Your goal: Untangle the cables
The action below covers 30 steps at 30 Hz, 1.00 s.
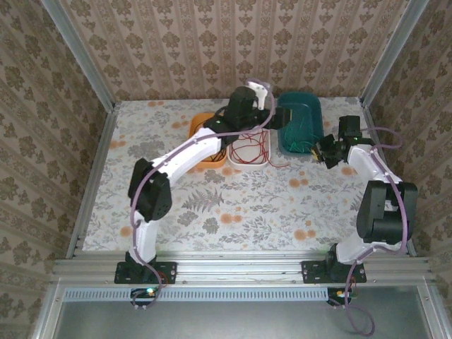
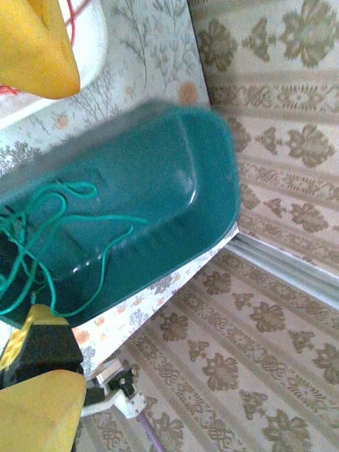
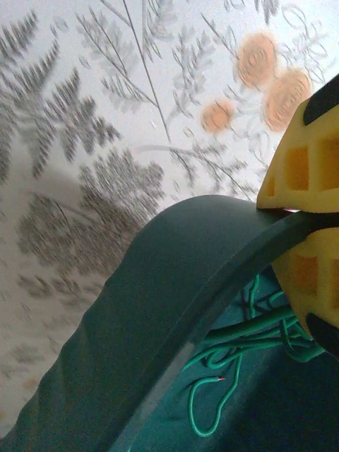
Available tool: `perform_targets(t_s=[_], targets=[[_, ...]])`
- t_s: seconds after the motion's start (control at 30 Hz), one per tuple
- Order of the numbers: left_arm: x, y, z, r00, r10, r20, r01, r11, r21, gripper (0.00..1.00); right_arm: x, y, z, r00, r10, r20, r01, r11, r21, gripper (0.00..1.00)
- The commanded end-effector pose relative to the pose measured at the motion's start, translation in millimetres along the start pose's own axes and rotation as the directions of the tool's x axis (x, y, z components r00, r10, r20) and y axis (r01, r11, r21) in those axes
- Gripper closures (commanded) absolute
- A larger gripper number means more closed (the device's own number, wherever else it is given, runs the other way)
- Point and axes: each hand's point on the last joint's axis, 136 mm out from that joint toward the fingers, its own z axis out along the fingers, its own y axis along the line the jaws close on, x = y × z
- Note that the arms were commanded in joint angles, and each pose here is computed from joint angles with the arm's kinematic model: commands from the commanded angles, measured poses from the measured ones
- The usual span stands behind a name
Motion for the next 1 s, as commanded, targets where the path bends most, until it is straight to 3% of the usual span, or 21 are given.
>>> perform_targets(t_s=[0.0, 0.27, 0.3, 0.37, 0.4, 0.53, 0.77, 0.97], targets=[[-27, 11, -32, 0.995, -0.020, 0.099, 0.023, 0.999, -0.035, 0.00, -19, -11, 8, 0.997, 0.038, 0.071, -0.043, 0.997, 0.060, 1.00], [41, 61, -58, 0.998, -0.063, -0.029, 0.055, 0.974, -0.220, 0.00, -32, -19, 38, 0.997, 0.052, 0.049, -0.058, 0.989, 0.136, 1.00], [48, 65, -60, 0.996, -0.075, -0.043, 0.063, 0.970, -0.234, 0.00, -31, -20, 41, 0.998, 0.054, 0.037, -0.059, 0.989, 0.137, 0.95], [61, 72, -61, 0.993, -0.102, -0.066, 0.082, 0.962, -0.262, 0.00, -28, -18, 45, 0.998, 0.059, 0.014, -0.061, 0.991, 0.119, 0.70], [67, 76, -61, 0.991, -0.116, -0.073, 0.092, 0.957, -0.276, 0.00, -26, -16, 45, 0.998, 0.056, 0.002, -0.056, 0.992, 0.110, 0.62], [81, 85, -59, 0.983, -0.159, -0.097, 0.123, 0.945, -0.303, 0.00, -20, -10, 33, 1.000, -0.015, 0.011, 0.014, 0.997, 0.082, 0.46], [90, 101, -50, 0.969, -0.222, -0.107, 0.171, 0.919, -0.354, 0.00, 19, -11, 0, 0.980, -0.195, 0.025, 0.192, 0.976, 0.104, 0.44], [95, 118, -49, 0.958, -0.278, -0.076, 0.226, 0.888, -0.401, 0.00, 82, 3, 13, 0.914, -0.387, -0.123, 0.394, 0.918, 0.040, 0.44]])
